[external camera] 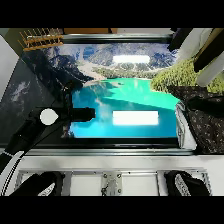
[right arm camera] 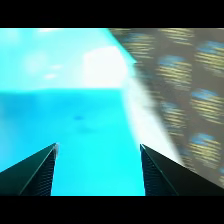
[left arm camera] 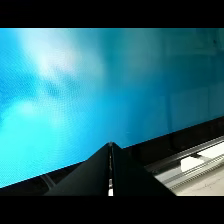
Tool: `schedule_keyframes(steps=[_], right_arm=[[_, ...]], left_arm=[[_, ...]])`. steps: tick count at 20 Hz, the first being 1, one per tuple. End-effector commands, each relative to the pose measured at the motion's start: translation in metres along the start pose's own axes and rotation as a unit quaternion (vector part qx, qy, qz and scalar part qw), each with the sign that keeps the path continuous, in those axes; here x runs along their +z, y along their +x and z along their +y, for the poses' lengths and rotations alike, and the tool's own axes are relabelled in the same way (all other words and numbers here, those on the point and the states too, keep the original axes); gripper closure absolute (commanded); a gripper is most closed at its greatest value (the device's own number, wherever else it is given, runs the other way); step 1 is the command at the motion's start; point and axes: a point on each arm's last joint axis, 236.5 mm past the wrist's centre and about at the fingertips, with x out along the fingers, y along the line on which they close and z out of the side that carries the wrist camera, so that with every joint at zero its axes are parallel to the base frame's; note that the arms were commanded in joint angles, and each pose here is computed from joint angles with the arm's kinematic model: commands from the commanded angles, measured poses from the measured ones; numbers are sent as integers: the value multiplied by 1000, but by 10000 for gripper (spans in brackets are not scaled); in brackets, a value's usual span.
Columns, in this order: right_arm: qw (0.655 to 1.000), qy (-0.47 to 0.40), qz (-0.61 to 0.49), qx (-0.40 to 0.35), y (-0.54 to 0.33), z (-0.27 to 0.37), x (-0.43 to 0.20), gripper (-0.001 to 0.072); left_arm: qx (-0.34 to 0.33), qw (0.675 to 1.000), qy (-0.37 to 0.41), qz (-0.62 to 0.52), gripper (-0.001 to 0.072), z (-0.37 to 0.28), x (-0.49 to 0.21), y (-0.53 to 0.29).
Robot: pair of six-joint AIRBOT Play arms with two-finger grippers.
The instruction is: Fold the clothes and pants, and hang the long-sleeved shirts on hangers.
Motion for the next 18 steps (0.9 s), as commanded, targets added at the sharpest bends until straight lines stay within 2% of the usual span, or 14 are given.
schedule_keyframes(steps=[1,4,5,18], right_arm=[[988,-100,32,111,10,100,-24,226],[980,-133,55,138,15,128,-41,626],[979,-136,61,142,17,131,-45,708],[978,-136,65,141,20,132,-46,703]], left_arm=[[0,1000,0,-1,703,0,0,0],[0,1000,0,-1,703,0,0,0],[0,1000,0,-1,703,0,0,0],[-1,1000,0,-1,703,0,0,0]])
